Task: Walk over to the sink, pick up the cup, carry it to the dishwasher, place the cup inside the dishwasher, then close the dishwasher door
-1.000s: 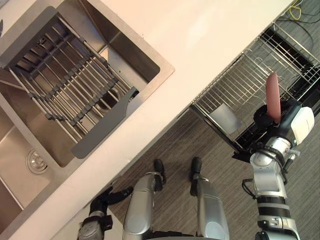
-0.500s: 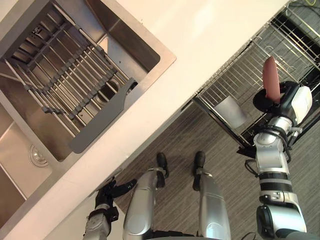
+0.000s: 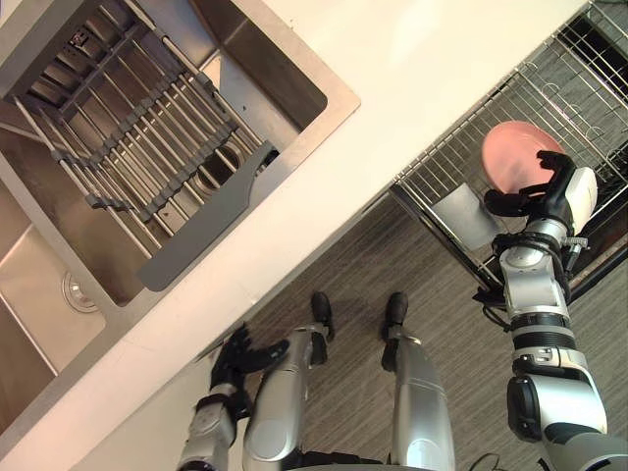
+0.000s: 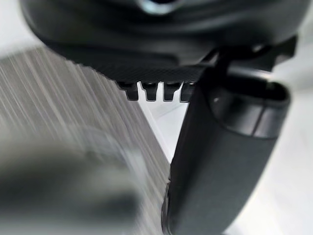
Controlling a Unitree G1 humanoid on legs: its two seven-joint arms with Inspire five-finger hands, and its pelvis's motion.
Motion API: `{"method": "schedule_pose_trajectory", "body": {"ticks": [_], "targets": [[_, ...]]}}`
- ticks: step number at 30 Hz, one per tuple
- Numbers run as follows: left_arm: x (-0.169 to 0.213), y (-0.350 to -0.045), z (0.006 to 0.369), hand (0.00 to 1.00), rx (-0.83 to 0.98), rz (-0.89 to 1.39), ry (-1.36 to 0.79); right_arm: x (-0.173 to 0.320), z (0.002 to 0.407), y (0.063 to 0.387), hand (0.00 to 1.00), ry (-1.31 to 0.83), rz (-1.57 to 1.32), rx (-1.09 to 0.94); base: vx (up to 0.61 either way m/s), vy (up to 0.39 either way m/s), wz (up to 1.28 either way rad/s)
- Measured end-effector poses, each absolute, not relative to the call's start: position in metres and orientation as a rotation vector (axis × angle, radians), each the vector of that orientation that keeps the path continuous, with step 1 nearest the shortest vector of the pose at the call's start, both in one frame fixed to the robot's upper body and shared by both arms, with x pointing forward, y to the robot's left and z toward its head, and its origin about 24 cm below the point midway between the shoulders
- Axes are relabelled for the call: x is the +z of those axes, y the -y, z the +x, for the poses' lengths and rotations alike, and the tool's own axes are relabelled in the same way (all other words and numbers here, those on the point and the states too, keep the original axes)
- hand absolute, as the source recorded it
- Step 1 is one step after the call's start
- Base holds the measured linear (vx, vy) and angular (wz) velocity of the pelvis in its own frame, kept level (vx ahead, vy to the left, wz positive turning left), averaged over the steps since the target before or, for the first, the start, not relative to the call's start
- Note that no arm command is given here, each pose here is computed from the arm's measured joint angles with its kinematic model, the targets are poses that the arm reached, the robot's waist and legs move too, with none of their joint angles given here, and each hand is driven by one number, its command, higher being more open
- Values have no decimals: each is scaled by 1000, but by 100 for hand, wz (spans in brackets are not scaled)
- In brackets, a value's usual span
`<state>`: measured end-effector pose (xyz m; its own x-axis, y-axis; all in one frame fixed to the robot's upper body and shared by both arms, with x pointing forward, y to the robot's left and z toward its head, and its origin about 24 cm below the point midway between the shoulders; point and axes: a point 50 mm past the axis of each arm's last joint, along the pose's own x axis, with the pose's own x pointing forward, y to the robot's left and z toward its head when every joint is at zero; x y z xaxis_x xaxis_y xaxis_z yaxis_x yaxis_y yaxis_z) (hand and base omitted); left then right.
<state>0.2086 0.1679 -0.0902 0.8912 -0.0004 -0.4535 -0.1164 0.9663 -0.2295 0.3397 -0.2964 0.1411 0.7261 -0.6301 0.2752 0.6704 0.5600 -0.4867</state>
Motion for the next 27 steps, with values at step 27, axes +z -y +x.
{"method": "schedule_pose_trajectory", "body": {"ticks": [27], "targets": [[-100, -168, 201, 100, 33, -234, -533, 145, 247, 256, 100, 430, -379, -763, 22, -20, -1]]}}
